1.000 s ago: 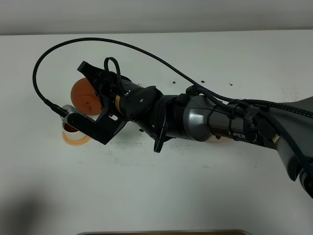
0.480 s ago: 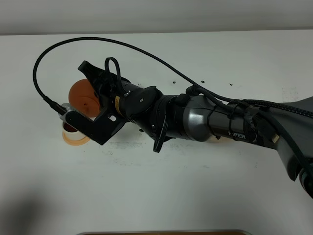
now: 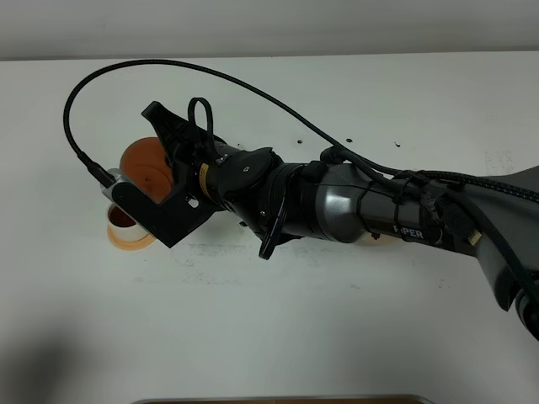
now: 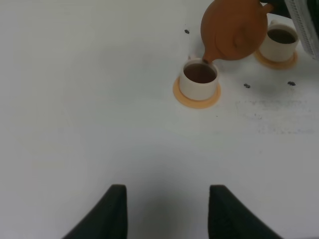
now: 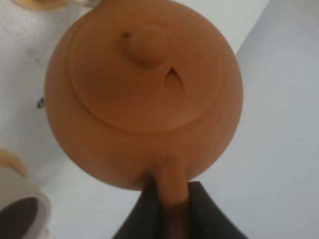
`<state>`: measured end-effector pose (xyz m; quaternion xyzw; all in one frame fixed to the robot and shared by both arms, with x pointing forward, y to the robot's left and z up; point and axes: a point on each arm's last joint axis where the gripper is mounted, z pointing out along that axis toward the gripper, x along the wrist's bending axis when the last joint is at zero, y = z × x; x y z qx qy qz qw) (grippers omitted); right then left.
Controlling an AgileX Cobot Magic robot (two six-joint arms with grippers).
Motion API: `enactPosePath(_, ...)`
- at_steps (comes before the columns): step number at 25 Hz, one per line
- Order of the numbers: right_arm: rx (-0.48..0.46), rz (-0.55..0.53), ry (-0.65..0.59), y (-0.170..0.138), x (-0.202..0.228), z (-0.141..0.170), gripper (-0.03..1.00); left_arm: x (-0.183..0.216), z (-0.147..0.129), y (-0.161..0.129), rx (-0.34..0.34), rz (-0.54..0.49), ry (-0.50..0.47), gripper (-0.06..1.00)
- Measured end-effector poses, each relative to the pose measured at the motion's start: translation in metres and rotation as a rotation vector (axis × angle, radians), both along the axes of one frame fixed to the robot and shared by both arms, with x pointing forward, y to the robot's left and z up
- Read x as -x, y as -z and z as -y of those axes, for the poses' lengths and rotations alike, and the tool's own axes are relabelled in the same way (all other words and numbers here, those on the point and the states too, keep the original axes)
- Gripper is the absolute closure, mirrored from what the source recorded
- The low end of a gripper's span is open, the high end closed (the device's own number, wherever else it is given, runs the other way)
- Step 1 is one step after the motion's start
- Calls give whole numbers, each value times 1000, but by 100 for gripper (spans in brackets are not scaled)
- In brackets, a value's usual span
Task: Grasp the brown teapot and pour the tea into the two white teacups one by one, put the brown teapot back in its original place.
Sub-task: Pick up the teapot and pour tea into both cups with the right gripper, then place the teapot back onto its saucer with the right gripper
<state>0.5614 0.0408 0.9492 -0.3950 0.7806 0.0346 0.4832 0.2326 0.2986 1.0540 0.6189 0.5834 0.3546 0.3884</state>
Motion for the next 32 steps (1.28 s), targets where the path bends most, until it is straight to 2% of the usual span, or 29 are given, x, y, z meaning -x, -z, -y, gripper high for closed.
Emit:
enactPosePath(5, -66, -50, 71, -6, -4, 7, 85, 0, 0, 0, 0, 0, 0, 54)
enactPosePath(9, -179, -109, 198, -25, -6, 18, 85, 0, 0, 0, 0, 0, 0, 54)
enactPosePath(13, -360, -238, 387, -49, 1, 28, 85, 0, 0, 0, 0, 0, 0, 54)
enactPosePath(18, -604, -478, 691, -70, 16, 43, 85, 0, 0, 0, 1, 0, 0, 54)
enactPosePath(24, -764, -750, 816, -57, 42, 52, 85, 0, 0, 0, 1, 0, 0, 54)
enactPosePath(26, -846, -830, 844, -52, 47, 57, 85, 0, 0, 0, 1, 0, 0, 54)
enactPosePath(32, -1032, -1007, 973, -24, 56, 68, 85, 0, 0, 0, 1, 0, 0, 54)
